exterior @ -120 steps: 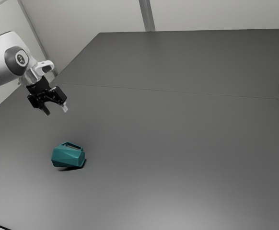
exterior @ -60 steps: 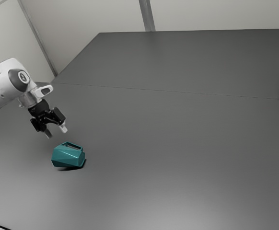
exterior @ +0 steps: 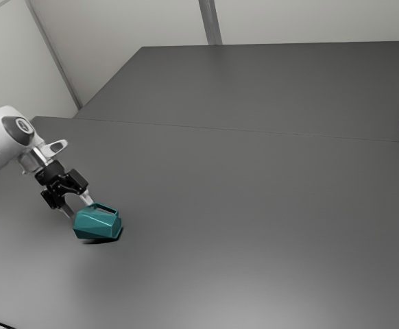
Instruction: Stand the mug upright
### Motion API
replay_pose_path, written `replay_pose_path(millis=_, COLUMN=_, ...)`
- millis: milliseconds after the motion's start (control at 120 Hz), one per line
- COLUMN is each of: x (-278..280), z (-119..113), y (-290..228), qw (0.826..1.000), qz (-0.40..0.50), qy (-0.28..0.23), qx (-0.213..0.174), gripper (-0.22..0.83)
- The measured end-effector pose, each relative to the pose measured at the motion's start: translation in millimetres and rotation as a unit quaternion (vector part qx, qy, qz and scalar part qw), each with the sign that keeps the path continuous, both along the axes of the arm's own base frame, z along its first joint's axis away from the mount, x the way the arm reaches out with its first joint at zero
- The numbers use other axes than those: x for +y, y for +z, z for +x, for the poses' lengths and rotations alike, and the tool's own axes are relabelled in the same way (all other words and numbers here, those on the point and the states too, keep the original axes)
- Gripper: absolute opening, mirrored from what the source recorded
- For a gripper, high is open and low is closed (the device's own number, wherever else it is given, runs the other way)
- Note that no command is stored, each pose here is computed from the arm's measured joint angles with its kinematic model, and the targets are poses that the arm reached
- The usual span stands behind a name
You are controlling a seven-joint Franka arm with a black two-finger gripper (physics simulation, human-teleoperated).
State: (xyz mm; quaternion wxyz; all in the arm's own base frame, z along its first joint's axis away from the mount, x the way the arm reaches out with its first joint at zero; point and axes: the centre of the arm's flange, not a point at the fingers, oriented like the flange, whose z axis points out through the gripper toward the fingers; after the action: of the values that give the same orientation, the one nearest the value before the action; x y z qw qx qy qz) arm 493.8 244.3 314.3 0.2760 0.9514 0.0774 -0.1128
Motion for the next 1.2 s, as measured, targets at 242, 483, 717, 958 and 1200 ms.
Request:
replay_pose_path(millis=242, x=-2, z=-1, y=-6, qw=0.998, qz=-0.057, qy=0.022, qx=-0.012, gripper=0.62)
replay_pose_path(millis=483, x=-1, z=-4, y=-24, qw=0.994, qz=-0.102, qy=0.039, qx=-0.012, gripper=0.62)
replay_pose_path(millis=717, x=-4, z=-10, y=-33, qw=0.99, qz=-0.131, qy=0.048, qx=-0.013, gripper=0.48)
replay_pose_path(millis=958, x=-6, z=-15, y=-36, qw=0.988, qz=-0.146, qy=0.048, qx=-0.014, gripper=0.21)
replay_pose_path(millis=1200, x=-8, z=-14, y=-32, qw=0.987, qz=-0.151, qy=0.042, qx=-0.022, gripper=0.03)
